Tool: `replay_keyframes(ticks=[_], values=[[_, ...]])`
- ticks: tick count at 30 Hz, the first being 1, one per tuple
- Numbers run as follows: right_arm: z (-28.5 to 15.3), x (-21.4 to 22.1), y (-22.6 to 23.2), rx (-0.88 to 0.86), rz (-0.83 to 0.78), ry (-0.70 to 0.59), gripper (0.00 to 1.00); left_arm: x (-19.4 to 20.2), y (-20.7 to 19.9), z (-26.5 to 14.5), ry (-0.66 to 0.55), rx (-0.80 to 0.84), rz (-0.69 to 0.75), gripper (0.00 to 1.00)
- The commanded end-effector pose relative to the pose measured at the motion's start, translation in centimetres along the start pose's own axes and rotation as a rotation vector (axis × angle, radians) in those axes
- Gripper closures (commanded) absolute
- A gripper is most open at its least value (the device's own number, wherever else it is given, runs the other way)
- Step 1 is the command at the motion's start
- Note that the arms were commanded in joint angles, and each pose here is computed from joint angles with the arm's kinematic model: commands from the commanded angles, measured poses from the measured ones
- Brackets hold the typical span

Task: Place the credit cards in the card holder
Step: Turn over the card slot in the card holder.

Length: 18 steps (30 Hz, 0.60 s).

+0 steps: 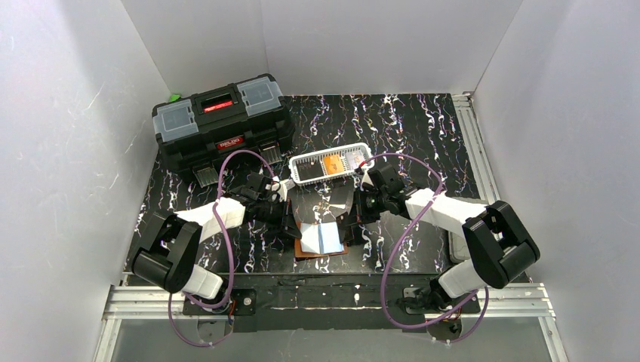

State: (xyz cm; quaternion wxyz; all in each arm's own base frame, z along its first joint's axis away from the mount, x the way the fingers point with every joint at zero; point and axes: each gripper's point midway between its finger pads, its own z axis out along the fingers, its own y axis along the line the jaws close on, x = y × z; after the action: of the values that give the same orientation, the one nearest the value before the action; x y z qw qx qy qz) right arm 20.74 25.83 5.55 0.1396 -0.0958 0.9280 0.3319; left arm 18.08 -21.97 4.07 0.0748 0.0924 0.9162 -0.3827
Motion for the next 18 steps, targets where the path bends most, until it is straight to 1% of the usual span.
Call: replay_keyframes(ticks=[1,18], values=[[-0.78,-1.29,0.64,-0.001,-0.044,-0.036,0.99,0.33,-0.65,-0.42,-0.001,0.02,0.011,1.0],[-0.98,-1.37,0.68,-0.03,-0.025,-0.034,0.99,0.35,-0.62,-0.39,0.0,0.019,0.008,1.0]])
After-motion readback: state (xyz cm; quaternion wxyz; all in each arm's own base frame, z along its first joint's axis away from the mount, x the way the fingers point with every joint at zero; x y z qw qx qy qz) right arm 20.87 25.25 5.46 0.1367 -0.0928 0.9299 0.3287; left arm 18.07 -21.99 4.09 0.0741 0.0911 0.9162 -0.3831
